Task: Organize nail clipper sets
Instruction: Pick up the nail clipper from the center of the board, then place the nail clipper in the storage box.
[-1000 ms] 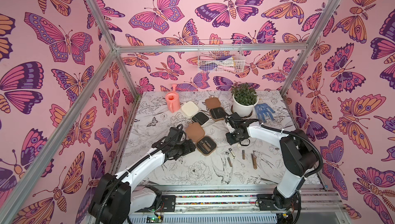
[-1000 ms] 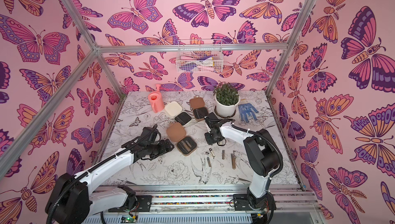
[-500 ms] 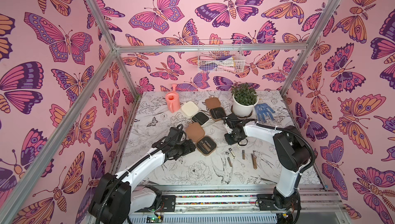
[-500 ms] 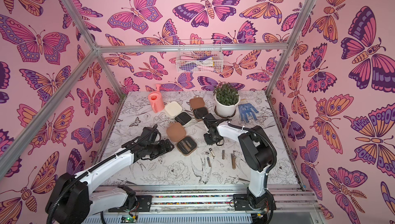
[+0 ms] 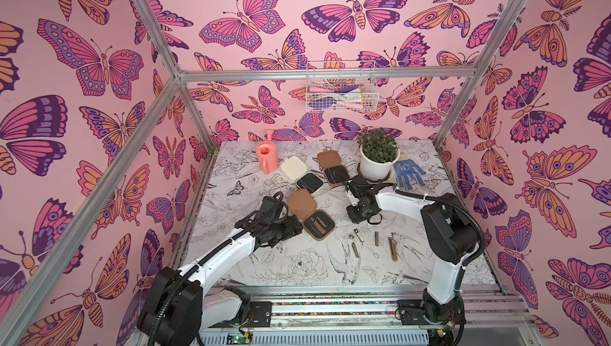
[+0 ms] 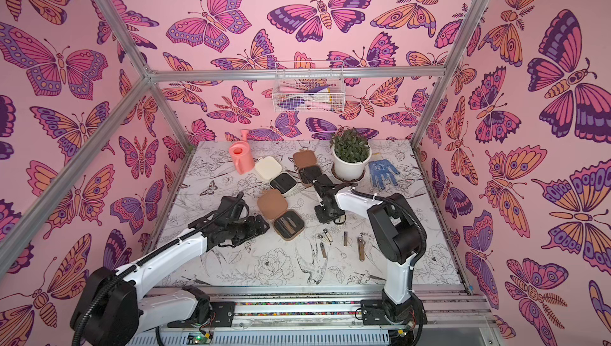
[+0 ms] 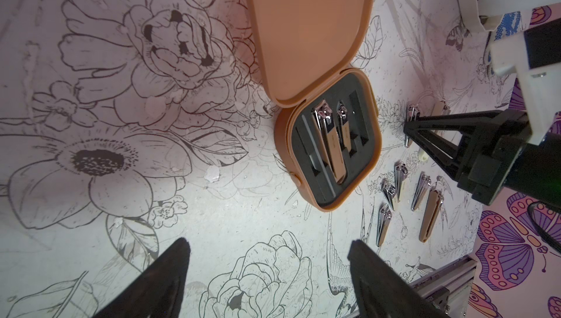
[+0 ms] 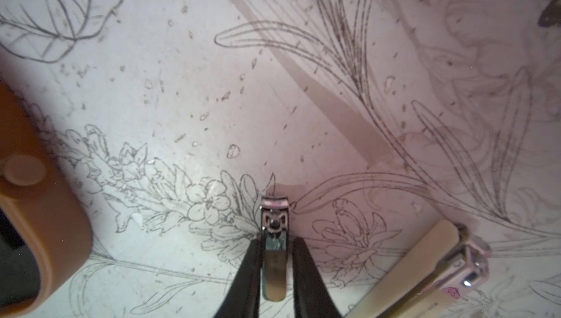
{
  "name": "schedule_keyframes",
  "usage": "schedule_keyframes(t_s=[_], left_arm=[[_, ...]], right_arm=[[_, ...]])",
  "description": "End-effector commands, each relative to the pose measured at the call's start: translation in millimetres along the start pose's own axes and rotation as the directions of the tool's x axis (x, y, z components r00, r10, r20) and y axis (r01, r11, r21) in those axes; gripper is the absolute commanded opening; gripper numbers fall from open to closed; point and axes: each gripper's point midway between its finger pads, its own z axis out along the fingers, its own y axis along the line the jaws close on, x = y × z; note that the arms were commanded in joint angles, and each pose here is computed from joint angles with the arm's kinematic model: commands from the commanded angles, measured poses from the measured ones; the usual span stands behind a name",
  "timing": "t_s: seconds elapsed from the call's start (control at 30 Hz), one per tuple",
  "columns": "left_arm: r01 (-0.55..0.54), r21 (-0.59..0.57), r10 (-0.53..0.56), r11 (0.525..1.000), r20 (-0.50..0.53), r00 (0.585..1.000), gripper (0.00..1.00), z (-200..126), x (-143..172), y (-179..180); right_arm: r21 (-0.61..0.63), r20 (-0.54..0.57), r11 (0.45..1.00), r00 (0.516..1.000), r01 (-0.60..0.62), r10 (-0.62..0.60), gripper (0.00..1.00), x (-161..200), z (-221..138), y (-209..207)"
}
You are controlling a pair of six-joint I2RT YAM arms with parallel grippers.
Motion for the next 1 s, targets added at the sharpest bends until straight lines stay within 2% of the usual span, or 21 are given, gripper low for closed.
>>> schedule_keyframes(t_s=[0.0,0.13,0.3,0.47,0.63,0.97], left_arm=[[-0.002,-0.029,0.001,1.0,-0.015,1.0,0.84,2,6,7],[0.0,-0.028,0.0,1.0,-0.015,1.0,0.84,2,6,7],[0.001,-0.03,-0.001,1.0,-0.014,1.0,0.84,2,7,8],[0.004,-0.034,-0.004,0.999,-0.014,1.0,0.84,2,6,8],[0.005,-0.036,-0.006,0.999,-0.013,1.0,0.83,3,6,9],[0.005,-0.034,-0.005,0.999,-0.012,1.0,0.83,2,7,9]], right_arm=[[-0.012,-0.014,1.0,1.0,0.009,-0.009,0.15,0,5,5],[-0.017,-0.01,1.0,1.0,0.008,-0.008,0.08,-1,3,6],[-0.034,0.016,0.999,1.0,0.018,-0.017,0.05,-7,-8,10],[-0.057,0.096,0.986,0.984,0.156,-0.15,0.04,-21,-38,41],[-0.036,0.146,0.943,0.935,0.33,-0.322,0.03,-31,-52,79],[-0.046,0.117,0.919,0.916,0.392,-0.384,0.03,-40,-34,111]])
